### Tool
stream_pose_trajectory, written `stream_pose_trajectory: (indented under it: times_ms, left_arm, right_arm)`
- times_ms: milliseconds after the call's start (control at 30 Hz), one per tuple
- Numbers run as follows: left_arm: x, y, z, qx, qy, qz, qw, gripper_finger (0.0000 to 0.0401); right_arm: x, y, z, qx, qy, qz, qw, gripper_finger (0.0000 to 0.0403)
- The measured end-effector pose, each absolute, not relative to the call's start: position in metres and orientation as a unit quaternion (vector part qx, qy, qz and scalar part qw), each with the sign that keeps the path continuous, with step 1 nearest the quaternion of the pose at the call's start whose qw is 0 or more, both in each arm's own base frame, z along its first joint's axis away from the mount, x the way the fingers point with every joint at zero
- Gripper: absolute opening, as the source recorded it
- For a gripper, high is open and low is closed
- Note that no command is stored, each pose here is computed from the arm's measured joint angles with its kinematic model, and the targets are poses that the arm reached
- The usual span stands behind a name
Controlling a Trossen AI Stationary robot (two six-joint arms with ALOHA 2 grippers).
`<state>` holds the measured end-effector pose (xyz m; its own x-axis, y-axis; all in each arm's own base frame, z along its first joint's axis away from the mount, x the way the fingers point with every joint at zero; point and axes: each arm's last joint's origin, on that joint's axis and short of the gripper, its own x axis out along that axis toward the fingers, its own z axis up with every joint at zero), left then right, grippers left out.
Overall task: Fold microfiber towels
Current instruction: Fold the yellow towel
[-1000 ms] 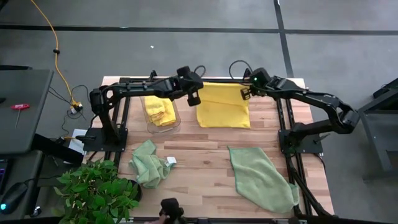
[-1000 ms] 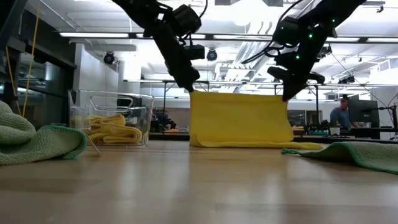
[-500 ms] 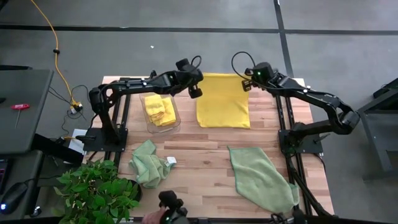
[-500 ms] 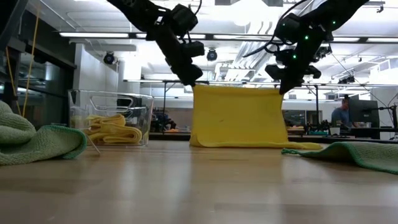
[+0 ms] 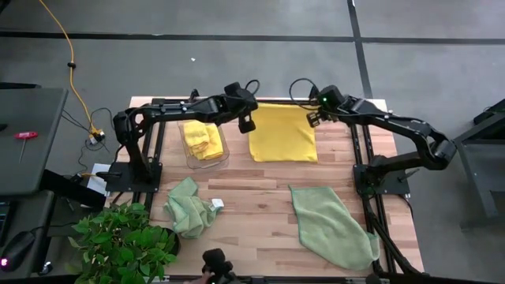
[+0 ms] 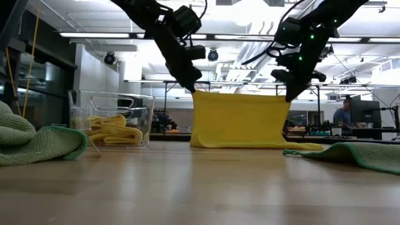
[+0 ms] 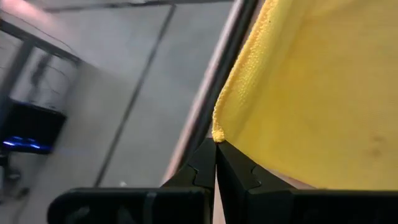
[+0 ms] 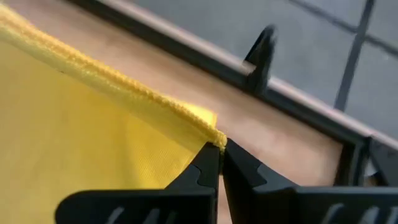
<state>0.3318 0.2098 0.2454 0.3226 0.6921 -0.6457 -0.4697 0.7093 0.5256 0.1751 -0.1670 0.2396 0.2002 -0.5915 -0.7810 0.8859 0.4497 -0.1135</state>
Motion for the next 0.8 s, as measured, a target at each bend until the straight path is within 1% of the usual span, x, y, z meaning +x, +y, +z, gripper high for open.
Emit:
stream_pose_trajectory:
  times_ms: [133,300,500,667,800]
  left_arm:
    - [0.334,0.201,0.242,0.087,0.458,0.354,0.811,0.0]
    - [0.338,0.188,0.239,0.068,0.467,0.333,0.816,0.0]
    - [0.341,0.171,0.235,0.04,0.484,0.305,0.819,0.0]
    - [0.347,0.157,0.234,0.046,0.486,0.29,0.823,0.0]
    - [0.349,0.149,0.233,0.051,0.494,0.278,0.822,0.0]
  right_arm:
    - [0.178,-0.157,0.236,0.201,0.42,-0.473,0.748,0.0]
    - [0.179,-0.146,0.232,0.242,0.439,-0.45,0.739,0.0]
    - [0.181,-0.131,0.229,0.259,0.469,-0.436,0.723,0.0]
    - [0.185,-0.12,0.227,0.28,0.482,-0.416,0.718,0.0]
    - [0.186,-0.113,0.226,0.278,0.493,-0.409,0.716,0.0]
